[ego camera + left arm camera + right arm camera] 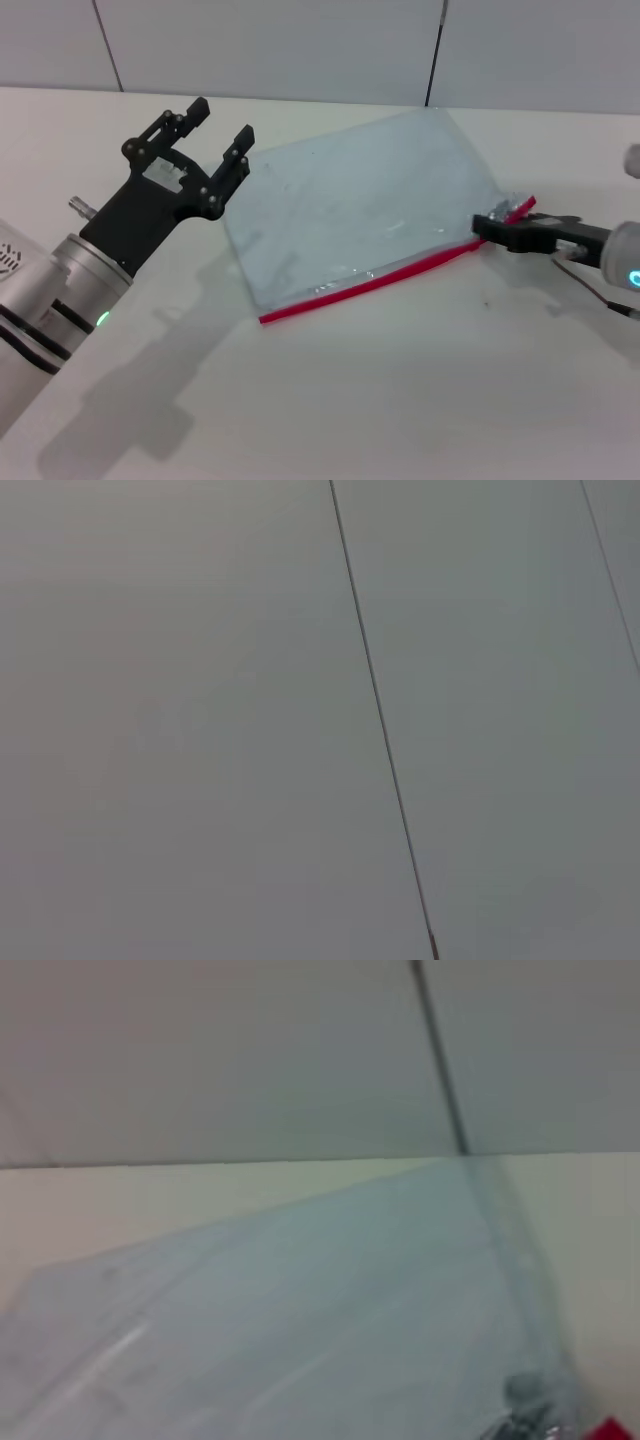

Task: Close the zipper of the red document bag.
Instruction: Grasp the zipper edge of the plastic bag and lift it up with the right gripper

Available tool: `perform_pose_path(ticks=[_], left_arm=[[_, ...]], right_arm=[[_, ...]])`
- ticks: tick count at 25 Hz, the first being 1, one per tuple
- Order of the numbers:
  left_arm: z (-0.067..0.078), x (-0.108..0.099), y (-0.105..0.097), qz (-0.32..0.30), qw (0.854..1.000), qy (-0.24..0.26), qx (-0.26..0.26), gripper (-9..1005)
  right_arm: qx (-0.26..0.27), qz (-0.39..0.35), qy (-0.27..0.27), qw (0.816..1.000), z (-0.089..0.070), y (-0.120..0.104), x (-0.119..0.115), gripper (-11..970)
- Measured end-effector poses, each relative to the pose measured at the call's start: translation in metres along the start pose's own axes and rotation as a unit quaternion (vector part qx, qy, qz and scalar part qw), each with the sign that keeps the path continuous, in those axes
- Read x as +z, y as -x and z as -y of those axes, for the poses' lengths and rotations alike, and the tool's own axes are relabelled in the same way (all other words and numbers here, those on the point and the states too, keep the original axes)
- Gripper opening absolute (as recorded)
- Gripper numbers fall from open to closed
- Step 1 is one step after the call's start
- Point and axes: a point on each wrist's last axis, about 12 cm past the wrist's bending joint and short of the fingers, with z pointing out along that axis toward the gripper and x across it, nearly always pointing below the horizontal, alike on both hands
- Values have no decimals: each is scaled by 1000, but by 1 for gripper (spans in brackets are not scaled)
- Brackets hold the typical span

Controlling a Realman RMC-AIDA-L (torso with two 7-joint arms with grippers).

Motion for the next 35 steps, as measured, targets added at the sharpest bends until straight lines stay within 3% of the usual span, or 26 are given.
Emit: perform_pose_path(ticks=[5,13,24,29,35], left_arm=[[1,2,1,2,1000,-2,-1,525],[1,3,1,3,1000,-3,-1,520],[1,3,1,2,1000,-2,-1,512],[1,3,1,1,1000,-2,-1,509],[3,4,-1,-8,1000,-12,2,505]], right_arm=[[-7,-1,15,1000,-11,8,9,581],[-2,1,-3,1000,-10,10,12,567],[-34,6,14,999,-20,10,17,144],[-43,10,30,999,-25,12,17,98],[-48,68,90,992,-35,14,9,48]])
